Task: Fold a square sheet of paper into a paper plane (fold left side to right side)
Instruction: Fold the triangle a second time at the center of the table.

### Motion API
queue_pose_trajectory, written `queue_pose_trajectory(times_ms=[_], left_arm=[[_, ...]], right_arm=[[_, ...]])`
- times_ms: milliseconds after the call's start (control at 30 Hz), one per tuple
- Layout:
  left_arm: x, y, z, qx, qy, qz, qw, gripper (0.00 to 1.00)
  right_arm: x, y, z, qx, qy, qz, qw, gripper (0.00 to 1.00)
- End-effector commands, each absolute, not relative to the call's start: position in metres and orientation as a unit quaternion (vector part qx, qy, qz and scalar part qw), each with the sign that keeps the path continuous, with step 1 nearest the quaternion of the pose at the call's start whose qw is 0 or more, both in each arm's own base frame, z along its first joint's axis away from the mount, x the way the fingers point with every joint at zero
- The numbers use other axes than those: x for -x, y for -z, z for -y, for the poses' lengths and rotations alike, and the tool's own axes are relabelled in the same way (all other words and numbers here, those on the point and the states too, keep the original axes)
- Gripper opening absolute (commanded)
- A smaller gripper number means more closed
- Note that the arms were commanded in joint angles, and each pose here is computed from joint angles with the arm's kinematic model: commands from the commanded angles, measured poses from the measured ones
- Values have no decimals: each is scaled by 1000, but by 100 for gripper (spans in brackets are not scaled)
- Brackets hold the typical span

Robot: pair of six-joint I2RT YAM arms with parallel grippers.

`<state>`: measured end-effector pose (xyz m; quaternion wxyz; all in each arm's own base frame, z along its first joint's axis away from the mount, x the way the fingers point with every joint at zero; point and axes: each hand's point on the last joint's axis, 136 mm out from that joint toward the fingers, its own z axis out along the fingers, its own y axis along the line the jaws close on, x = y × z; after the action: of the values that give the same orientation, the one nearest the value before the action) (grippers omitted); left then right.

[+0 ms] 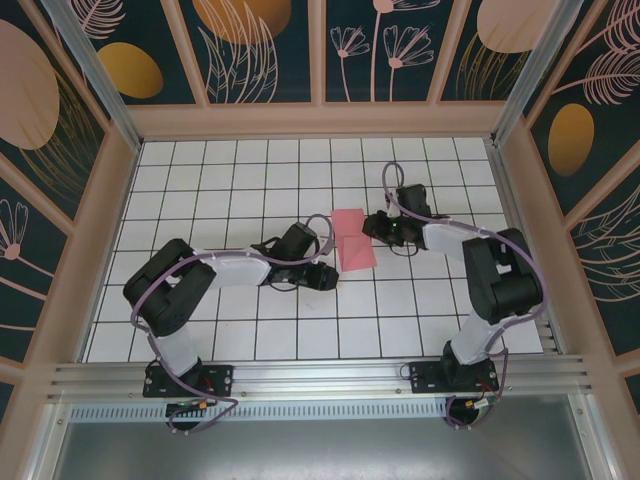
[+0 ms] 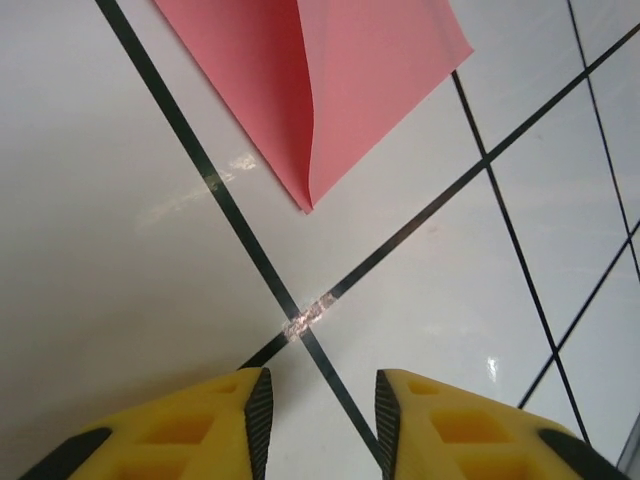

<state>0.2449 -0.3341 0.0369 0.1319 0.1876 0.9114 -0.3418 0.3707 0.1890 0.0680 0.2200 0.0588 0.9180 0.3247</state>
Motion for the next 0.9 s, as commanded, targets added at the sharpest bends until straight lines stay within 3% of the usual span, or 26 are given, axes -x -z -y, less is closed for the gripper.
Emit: queue_pose_trajectory(times_ms=[0,200,500,633,767,867], left_arm=[[-259,-70,328,-182,351,-904,160,48],[-285,-92,351,-194,377,-887,183,63],[-333,-65,377,-185,369,-894,173,64],[-344,-59,382,-184,366,-895,173,56],[-347,-53,375,-171,358,-901,175,29],[-346,-54,365,-156,359,-902,180,17]], right_arm=[[-365,-89,-173,-60,-323,-912,246,33],[-351,-101,-155,-75,-336,-900,266,44],[-331,-98,-156,-70,-357,-895,257,48],[-326,-94,-162,-66,-374,-892,244,47],[-324,-87,-168,-69,-389,-890,229,46],[-324,-83,-175,-69,-397,-888,223,45]])
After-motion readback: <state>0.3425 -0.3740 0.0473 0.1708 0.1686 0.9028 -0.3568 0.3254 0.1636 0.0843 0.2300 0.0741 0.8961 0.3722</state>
